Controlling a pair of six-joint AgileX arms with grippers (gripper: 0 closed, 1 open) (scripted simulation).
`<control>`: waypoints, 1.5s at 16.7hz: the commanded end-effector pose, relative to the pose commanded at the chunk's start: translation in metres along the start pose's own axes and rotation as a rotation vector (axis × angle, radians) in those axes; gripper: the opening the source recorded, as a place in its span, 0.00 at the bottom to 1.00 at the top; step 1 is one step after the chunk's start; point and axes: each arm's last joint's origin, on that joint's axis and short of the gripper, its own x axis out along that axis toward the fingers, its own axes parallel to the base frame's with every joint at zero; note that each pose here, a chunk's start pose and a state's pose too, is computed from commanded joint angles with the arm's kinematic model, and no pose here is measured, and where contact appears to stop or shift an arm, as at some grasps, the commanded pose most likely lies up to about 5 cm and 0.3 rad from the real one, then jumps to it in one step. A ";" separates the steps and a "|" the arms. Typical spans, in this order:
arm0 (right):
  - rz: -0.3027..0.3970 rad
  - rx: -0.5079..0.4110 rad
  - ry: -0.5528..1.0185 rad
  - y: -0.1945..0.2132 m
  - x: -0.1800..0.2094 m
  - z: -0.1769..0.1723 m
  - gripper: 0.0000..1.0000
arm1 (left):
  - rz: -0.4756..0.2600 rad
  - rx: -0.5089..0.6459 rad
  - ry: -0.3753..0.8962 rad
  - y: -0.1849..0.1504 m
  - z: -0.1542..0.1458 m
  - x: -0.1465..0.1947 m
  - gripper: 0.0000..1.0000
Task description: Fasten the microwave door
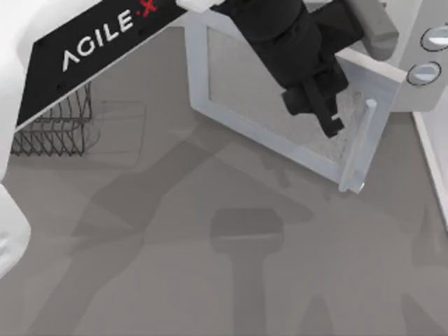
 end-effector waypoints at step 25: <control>0.000 0.000 0.000 0.000 0.000 0.000 1.00 | -0.087 -0.022 0.081 -0.013 0.019 0.042 0.00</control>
